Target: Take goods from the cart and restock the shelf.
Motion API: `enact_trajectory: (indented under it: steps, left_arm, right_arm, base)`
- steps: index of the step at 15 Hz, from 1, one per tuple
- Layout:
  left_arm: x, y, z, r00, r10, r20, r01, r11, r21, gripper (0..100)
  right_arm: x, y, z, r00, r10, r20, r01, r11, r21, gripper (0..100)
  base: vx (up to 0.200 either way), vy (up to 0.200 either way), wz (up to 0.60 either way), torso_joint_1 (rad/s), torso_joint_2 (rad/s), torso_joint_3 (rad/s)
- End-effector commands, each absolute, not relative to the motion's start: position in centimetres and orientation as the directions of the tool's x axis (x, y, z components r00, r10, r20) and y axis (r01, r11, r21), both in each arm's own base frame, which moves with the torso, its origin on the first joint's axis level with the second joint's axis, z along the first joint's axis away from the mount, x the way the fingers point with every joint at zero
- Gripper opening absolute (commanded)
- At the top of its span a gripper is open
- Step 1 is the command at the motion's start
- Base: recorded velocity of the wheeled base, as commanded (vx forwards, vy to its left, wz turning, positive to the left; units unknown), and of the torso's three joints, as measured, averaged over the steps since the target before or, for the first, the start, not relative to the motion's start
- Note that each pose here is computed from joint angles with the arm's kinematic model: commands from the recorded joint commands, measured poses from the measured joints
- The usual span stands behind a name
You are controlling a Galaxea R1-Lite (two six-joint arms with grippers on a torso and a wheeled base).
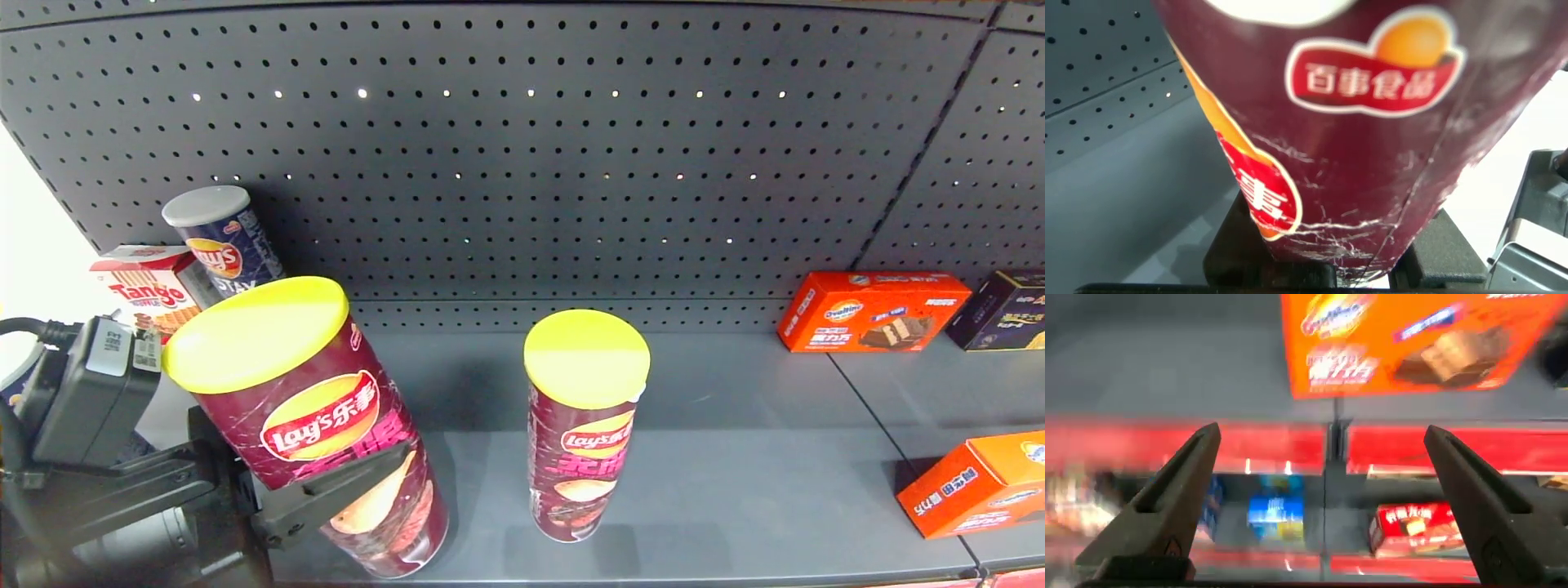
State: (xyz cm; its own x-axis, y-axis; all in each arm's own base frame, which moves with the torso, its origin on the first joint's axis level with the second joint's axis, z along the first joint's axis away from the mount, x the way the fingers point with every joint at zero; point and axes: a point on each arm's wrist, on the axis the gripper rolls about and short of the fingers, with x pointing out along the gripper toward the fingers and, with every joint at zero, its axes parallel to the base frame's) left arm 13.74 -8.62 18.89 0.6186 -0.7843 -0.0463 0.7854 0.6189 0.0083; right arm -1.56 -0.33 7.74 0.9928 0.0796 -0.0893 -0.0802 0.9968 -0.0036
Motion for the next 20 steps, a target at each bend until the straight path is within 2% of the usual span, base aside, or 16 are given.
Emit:
enact_trajectory:
  steps: [1, 11, 13, 15, 20]
  left_arm:
    - [13.7, -8.7, 18.9, 0.614, -0.788, -0.048, 0.789, 0.615, 0.006, 0]
    - [14.0, -8.8, 19.8, 0.624, -0.782, -0.014, 0.782, 0.623, 0.016, 0]
    - [14.1, -8.8, 20.0, 0.637, -0.771, -0.01, 0.771, 0.637, -0.009, 0]
    - [15.2, -9.0, 20.0, 0.679, -0.734, -0.023, 0.734, 0.68, -0.01, 0]
    - [17.7, -10.4, 20.6, 0.668, -0.744, -0.035, 0.744, 0.668, 0.001, 0]
  right_arm:
    - [-1.5, -0.3, 7.7, 0.991, 0.091, -0.098, -0.093, 0.996, -0.013, 100]
    - [-1.5, -0.3, 7.8, 0.991, 0.093, -0.096, -0.095, 0.995, -0.013, 100]
    - [-1.5, -0.3, 7.8, 0.991, 0.093, -0.096, -0.095, 0.995, -0.013, 100]
    - [-1.5, -0.3, 7.8, 0.991, 0.093, -0.096, -0.095, 0.995, -0.013, 100]
    - [-1.5, -0.3, 7.8, 0.991, 0.093, -0.096, -0.095, 0.995, -0.013, 100]
  base:
    - [0.0, 0.0, 0.0, 0.0, 0.0, 0.0]
    - [0.0, 0.0, 0.0, 0.0, 0.0, 0.0]
    - [0.0, 0.0, 0.0, 0.0, 0.0, 0.0]
    - [0.0, 0.0, 0.0, 0.0, 0.0, 0.0]
    - [0.0, 0.0, 0.0, 0.0, 0.0, 0.0]
